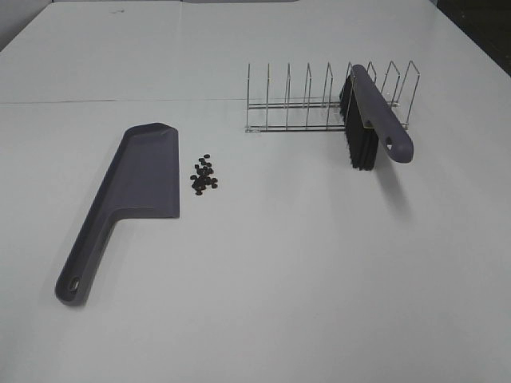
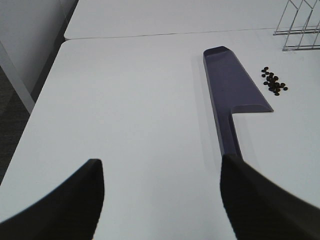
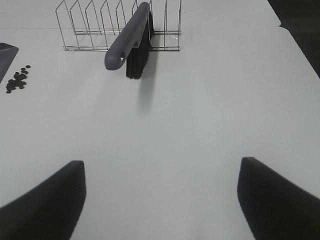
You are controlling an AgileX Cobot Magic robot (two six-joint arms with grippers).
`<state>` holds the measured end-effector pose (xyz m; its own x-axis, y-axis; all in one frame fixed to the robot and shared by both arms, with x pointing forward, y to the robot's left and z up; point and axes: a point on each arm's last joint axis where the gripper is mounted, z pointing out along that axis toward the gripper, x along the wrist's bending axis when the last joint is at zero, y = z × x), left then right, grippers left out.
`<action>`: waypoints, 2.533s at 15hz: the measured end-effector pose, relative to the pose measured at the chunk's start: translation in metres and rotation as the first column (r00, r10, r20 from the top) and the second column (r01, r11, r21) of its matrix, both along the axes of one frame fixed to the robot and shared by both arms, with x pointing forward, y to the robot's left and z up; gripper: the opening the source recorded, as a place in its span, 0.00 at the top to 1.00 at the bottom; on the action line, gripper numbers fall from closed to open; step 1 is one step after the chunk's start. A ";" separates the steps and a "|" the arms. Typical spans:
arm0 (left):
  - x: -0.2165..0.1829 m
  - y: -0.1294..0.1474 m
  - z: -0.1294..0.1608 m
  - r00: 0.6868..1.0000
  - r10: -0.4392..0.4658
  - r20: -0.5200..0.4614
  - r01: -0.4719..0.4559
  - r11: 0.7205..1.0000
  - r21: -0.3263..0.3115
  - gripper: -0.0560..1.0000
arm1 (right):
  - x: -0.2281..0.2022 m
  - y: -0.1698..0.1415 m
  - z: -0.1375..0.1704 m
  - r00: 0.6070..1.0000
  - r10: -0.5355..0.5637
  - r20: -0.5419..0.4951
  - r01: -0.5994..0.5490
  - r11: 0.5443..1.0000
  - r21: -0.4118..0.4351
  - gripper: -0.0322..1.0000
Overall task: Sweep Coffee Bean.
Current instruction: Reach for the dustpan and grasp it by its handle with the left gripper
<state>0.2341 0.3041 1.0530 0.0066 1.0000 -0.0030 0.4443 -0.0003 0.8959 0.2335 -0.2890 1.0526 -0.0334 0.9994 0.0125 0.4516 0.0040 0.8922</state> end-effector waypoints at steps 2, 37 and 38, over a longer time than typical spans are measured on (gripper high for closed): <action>0.000 0.000 0.000 1.000 0.000 0.000 0.000 1.000 0.000 0.35 | 0.000 0.000 0.000 1.000 0.000 0.000 0.000 1.000 0.000 0.26; 0.264 -0.028 -0.024 0.669 -0.125 -0.733 -0.008 0.985 -0.175 0.29 | 0.000 0.000 0.000 1.000 0.000 0.000 0.000 1.000 0.000 0.26; 0.277 -0.029 -0.038 0.647 -0.123 -0.752 -0.012 0.985 -0.171 0.29 | 0.000 0.000 0.000 1.000 0.000 0.000 0.000 1.000 0.000 0.26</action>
<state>0.5109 0.2754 1.0151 -0.0096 0.9841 -0.1775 0.9704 0.0520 0.2358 0.2335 -0.2890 1.0526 -0.0334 0.9994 0.0125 0.4516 0.0040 0.8922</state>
